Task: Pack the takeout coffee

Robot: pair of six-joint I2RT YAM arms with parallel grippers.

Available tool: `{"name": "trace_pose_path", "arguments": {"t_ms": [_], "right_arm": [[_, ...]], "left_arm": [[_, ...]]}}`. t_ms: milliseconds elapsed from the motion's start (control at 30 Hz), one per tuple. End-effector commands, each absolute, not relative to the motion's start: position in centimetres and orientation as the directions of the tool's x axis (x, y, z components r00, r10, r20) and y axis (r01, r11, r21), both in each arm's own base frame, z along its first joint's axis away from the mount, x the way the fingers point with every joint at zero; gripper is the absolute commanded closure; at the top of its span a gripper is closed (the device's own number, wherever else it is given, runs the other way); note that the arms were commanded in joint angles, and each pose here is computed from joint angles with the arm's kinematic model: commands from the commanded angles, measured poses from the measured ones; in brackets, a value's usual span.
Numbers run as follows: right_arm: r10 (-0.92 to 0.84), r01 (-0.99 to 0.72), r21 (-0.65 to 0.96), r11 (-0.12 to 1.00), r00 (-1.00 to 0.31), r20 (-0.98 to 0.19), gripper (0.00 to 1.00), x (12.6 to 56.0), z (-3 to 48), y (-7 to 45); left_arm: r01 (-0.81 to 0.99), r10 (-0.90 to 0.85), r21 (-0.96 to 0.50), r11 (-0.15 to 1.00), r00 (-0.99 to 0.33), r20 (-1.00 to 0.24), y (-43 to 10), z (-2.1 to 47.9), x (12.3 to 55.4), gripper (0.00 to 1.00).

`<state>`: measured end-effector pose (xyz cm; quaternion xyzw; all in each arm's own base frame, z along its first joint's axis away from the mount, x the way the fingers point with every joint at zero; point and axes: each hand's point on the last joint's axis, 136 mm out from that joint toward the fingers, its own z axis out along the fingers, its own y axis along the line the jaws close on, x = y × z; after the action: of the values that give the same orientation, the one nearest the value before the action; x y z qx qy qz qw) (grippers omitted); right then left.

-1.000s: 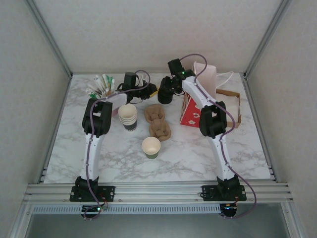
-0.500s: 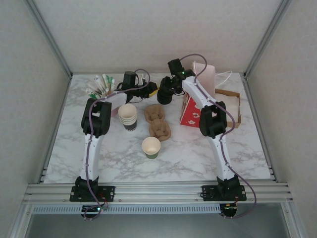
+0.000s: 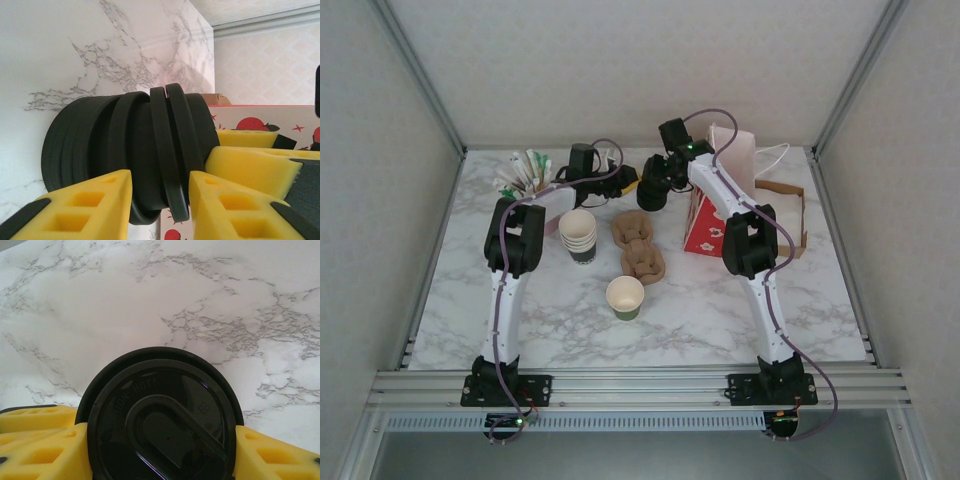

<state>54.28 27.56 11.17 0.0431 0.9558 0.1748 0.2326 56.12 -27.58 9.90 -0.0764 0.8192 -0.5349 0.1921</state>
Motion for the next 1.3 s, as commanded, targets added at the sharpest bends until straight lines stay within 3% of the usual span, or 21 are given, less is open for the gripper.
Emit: {"name": "trace_pose_path", "arguments": {"t_ms": [0,667,1267], "right_arm": [[0.162,-0.031,0.388,0.921,-0.876,-0.455,0.39,54.1,14.1,28.5],[0.157,-0.036,0.386,0.922,-0.876,-0.457,0.4,53.9,14.7,28.5],[0.083,-0.119,0.317,0.941,-0.827,-0.556,0.39,52.9,19.4,28.7]], "left_arm": [[0.111,-0.32,-0.906,0.408,-0.912,-0.256,-27.7,10.3,56.8,0.66],[0.09,-0.318,-0.898,0.431,-0.916,-0.244,-27.3,9.0,56.7,0.67],[0.168,-0.345,-0.891,0.422,-0.879,-0.329,-26.4,15.6,57.1,0.65]]}}
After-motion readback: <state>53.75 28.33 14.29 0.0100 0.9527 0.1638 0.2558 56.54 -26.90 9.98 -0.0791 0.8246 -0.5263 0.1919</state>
